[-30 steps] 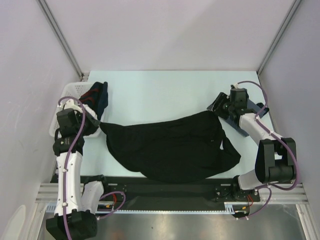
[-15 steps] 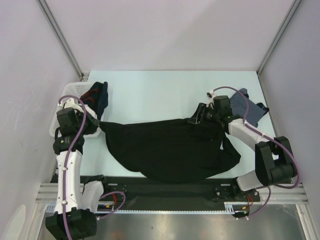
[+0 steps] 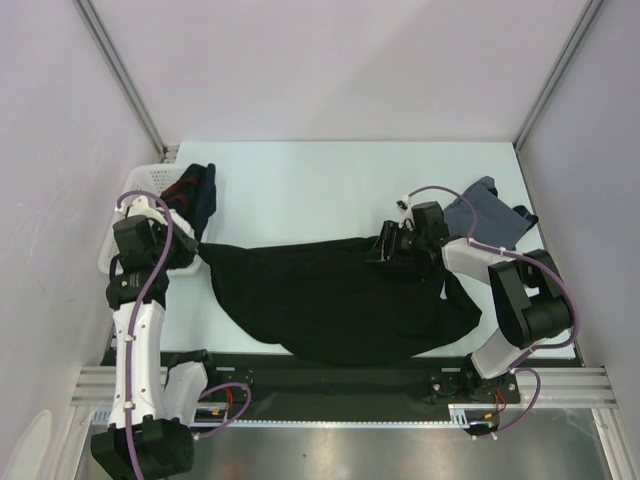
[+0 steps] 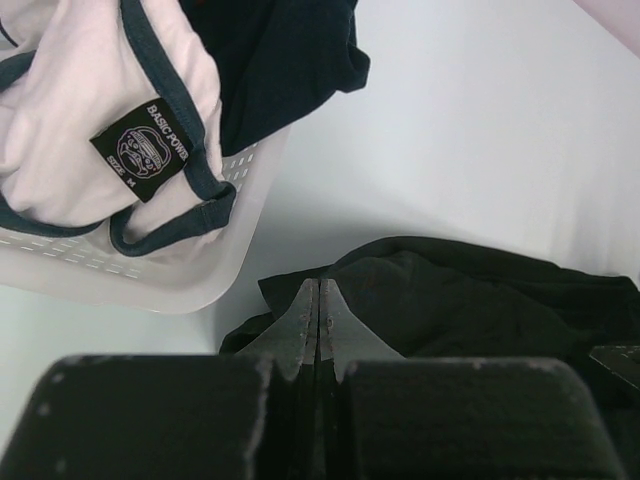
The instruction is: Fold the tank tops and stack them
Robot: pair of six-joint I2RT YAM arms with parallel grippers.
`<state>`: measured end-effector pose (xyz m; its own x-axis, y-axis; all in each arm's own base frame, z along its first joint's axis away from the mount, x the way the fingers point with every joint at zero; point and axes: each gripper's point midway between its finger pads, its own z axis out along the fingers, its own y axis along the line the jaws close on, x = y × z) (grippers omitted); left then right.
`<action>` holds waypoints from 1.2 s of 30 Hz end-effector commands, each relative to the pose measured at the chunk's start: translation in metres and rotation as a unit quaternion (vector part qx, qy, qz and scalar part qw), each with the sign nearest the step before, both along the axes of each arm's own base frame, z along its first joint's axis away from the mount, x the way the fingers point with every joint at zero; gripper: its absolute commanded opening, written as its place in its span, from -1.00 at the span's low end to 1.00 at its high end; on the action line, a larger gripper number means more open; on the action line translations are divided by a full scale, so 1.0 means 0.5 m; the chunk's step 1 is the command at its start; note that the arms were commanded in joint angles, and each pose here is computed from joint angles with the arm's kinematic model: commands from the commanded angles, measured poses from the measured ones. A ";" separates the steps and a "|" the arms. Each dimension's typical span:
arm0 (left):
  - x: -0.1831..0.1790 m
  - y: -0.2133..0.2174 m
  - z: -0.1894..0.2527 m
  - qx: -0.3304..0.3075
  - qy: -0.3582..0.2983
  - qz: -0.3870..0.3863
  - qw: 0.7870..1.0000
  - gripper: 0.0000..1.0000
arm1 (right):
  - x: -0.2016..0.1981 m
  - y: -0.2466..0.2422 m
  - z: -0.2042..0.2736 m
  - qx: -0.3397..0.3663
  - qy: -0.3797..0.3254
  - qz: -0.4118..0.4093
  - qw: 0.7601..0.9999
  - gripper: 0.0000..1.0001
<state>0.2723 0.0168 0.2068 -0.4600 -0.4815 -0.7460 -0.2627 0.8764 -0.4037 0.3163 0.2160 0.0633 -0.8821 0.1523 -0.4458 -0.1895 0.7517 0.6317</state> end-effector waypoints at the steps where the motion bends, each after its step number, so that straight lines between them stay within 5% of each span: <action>1: 0.010 0.011 0.034 0.020 -0.031 0.002 0.999 -0.99 | 0.023 0.027 0.013 0.016 -0.036 0.023 0.999 0.07; 5: 0.010 0.012 0.034 0.021 -0.030 0.002 0.999 -0.99 | 0.039 0.043 0.009 0.007 -0.045 0.034 0.998 -0.01; 8: 0.010 0.012 0.032 0.021 -0.028 0.002 0.999 -0.99 | 0.045 0.054 0.014 0.013 -0.050 0.042 0.998 -0.40; 11: 0.012 0.013 0.032 0.022 -0.027 0.002 0.999 -0.99 | 0.054 0.056 0.051 0.021 -0.074 0.045 0.996 -1.00; 18: 0.080 0.010 0.071 -0.014 -0.018 -0.005 1.000 -0.99 | 0.146 -0.010 0.278 0.051 -0.153 -0.007 0.987 -1.00; 24: 0.154 0.008 0.300 -0.031 -0.084 -0.019 0.996 -1.00 | 0.206 -0.073 0.618 0.104 -0.275 -0.022 0.956 -1.00; 27: 0.111 0.003 0.514 -0.006 -0.185 -0.011 0.983 -0.99 | 0.154 -0.096 0.763 0.114 -0.340 -0.012 0.933 -1.00; 30: 0.027 0.000 0.626 0.013 -0.255 0.014 0.967 -0.99 | 0.040 -0.115 0.887 0.132 -0.413 0.005 0.901 -1.00; 35: -0.185 -0.043 0.793 0.038 -0.432 0.027 0.901 -0.99 | -0.165 -0.145 1.006 0.129 -0.530 0.007 0.838 -1.00; 36: -0.280 -0.056 0.827 0.048 -0.487 0.039 0.871 -0.99 | -0.198 -0.147 1.019 0.129 -0.552 0.010 0.823 -1.00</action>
<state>0.2162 -0.0008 0.5731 0.1975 -0.4170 -0.8872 0.0432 0.9079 -0.4170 0.2821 0.1400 0.5419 -0.0972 0.3646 -0.9261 -0.6945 0.6417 0.3255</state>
